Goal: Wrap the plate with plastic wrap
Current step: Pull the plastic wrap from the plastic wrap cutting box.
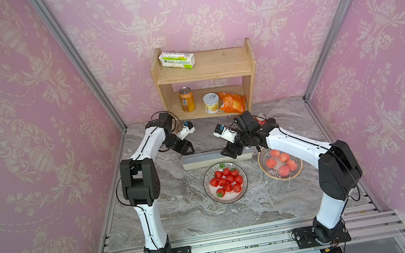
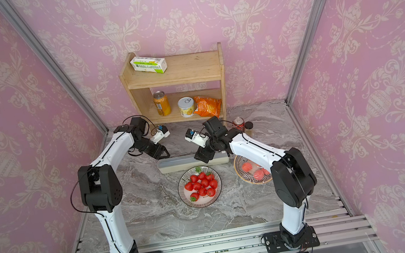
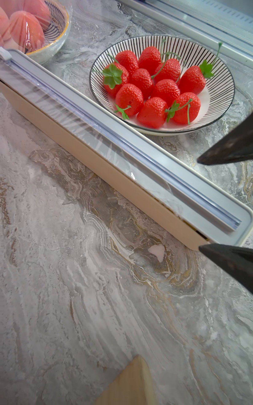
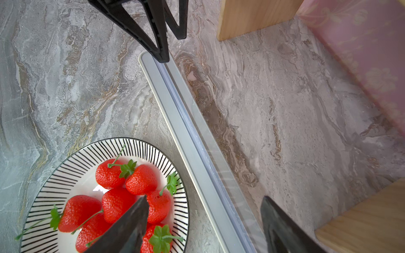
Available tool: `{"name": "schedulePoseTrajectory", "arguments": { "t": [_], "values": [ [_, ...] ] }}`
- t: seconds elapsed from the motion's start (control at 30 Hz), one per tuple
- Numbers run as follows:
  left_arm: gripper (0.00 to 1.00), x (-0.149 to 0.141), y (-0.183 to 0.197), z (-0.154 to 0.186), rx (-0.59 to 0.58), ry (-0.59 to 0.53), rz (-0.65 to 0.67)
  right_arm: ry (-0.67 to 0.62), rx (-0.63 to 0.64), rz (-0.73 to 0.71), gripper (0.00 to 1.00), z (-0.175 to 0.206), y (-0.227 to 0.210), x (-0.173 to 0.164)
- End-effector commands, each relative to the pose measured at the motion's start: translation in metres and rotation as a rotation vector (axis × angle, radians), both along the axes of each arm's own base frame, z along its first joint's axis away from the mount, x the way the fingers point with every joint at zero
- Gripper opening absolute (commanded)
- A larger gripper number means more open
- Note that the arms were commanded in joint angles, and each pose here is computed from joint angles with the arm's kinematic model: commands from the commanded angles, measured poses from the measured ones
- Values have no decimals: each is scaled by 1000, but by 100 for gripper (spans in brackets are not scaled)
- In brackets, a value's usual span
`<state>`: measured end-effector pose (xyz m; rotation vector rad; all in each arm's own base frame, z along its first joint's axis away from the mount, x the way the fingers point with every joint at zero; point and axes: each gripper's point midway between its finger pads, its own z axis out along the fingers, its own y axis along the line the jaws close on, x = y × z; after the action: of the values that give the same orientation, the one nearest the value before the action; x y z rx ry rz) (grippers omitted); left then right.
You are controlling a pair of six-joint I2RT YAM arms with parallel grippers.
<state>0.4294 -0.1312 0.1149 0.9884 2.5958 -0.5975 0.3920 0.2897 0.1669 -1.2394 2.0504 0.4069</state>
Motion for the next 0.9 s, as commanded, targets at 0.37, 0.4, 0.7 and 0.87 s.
{"name": "schedulePoseTrajectory", "arguments": {
  "t": [0.37,0.4,0.7,0.87],
  "values": [
    [47,9,-18,-32,-13,53,-23,-11,10,8,82,8,9,2],
    [45,9,-17,-33,-11,54,-19,-11,7,7,82,7,10,2],
    [9,12,-19,-30,-22,49,-12,-24,7,30,82,-2,31,11],
    [0,14,-22,-21,-46,22,-9,-32,-20,57,82,-15,50,20]
  ]
}}
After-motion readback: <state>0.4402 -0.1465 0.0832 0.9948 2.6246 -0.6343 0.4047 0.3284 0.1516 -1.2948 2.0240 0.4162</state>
